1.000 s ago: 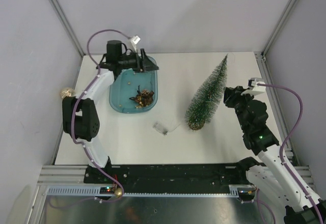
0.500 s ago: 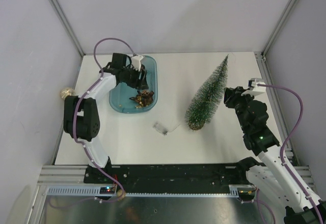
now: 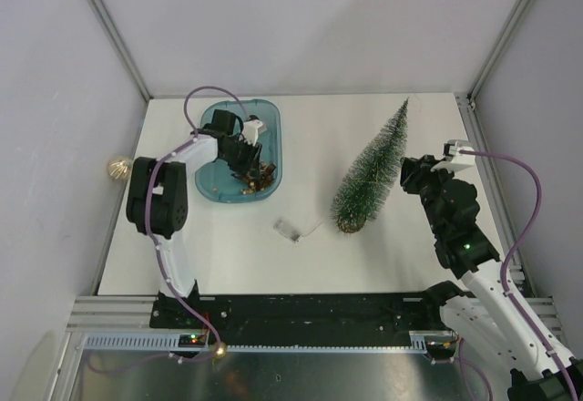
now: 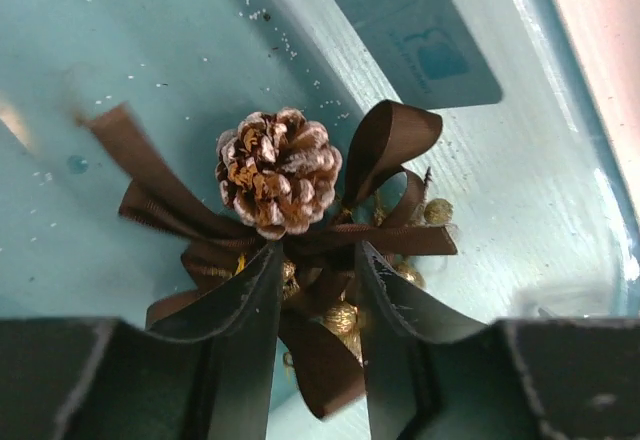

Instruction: Decorate the small christmas tree

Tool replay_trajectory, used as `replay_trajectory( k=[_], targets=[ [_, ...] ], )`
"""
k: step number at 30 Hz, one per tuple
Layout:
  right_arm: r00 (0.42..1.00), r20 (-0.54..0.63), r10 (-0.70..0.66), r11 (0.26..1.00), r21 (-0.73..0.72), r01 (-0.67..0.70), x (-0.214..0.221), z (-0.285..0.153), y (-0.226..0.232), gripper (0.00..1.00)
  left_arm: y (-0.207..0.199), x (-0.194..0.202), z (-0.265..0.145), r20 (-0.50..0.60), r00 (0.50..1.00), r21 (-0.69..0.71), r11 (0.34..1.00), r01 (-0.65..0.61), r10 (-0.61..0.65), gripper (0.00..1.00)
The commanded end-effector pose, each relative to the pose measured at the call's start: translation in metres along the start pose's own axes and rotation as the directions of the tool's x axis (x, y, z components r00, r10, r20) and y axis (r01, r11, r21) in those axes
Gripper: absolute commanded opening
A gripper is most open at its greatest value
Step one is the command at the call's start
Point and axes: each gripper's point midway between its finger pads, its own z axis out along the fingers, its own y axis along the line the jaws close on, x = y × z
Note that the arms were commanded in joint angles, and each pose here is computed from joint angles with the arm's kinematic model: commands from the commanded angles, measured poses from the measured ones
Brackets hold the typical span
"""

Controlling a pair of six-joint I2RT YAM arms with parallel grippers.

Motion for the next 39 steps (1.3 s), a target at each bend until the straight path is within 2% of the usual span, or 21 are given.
replay_trajectory(
  k=[1,3,6,13,19,21,23,28,32,33,35,39],
  targets=[
    [1.0,0.024,0.006,1.0,-0.002,-0.006,-0.009,0.001,0.002,0.29,-0.001,-0.012,0.012,0.002,0.999,0.005,0.999,-0.041,0.041,0.31],
    [1.0,0.025,0.007,1.0,-0.002,-0.007,-0.01,0.001,0.002,0.29,-0.005,-0.025,0.008,0.032,0.998,0.018,0.999,-0.047,0.046,0.14],
    [1.0,0.025,0.003,1.0,0.0,-0.003,-0.01,0.0,0.002,0.28,-0.018,-0.043,-0.009,0.092,0.994,0.045,0.997,-0.062,0.058,0.03],
    [1.0,0.005,0.0,1.0,0.007,0.0,-0.004,0.002,0.0,0.28,-0.062,-0.086,-0.072,0.262,0.962,0.126,0.985,-0.116,0.08,0.0],
    [1.0,0.005,0.007,1.0,0.004,-0.007,-0.004,0.002,0.001,0.27,-0.072,-0.092,-0.087,0.294,0.952,0.136,0.982,-0.134,0.089,0.0],
    [1.0,0.005,0.008,1.0,0.004,-0.008,-0.004,0.001,0.001,0.27,-0.073,-0.089,-0.085,0.285,0.955,0.143,0.981,-0.131,0.086,0.04],
    [1.0,0.004,0.008,1.0,0.006,-0.008,-0.004,0.001,0.0,0.27,-0.072,-0.086,-0.082,0.274,0.958,0.143,0.981,-0.132,0.089,0.13],
    [1.0,0.005,0.008,1.0,0.009,-0.008,-0.004,0.0,0.0,0.28,-0.062,-0.082,-0.073,0.249,0.964,0.12,0.985,-0.124,0.091,0.22],
    [1.0,0.005,0.006,1.0,0.01,-0.006,-0.004,0.001,0.0,0.27,-0.049,-0.079,-0.064,0.22,0.971,0.074,0.991,-0.111,0.092,0.52],
    [1.0,0.004,0.005,1.0,0.01,-0.005,-0.004,0.001,0.0,0.27,-0.044,-0.079,-0.063,0.215,0.972,0.055,0.992,-0.11,0.096,0.56],
    [1.0,0.003,0.005,1.0,0.012,-0.005,-0.004,0.001,-0.001,0.28,-0.033,-0.08,-0.06,0.204,0.973,0.003,0.994,-0.107,0.104,0.61],
    [1.0,-0.001,0.005,1.0,0.014,-0.005,-0.002,0.002,-0.001,0.28,-0.02,-0.086,-0.057,0.195,0.974,-0.057,0.993,-0.103,0.112,0.63]
  ],
)
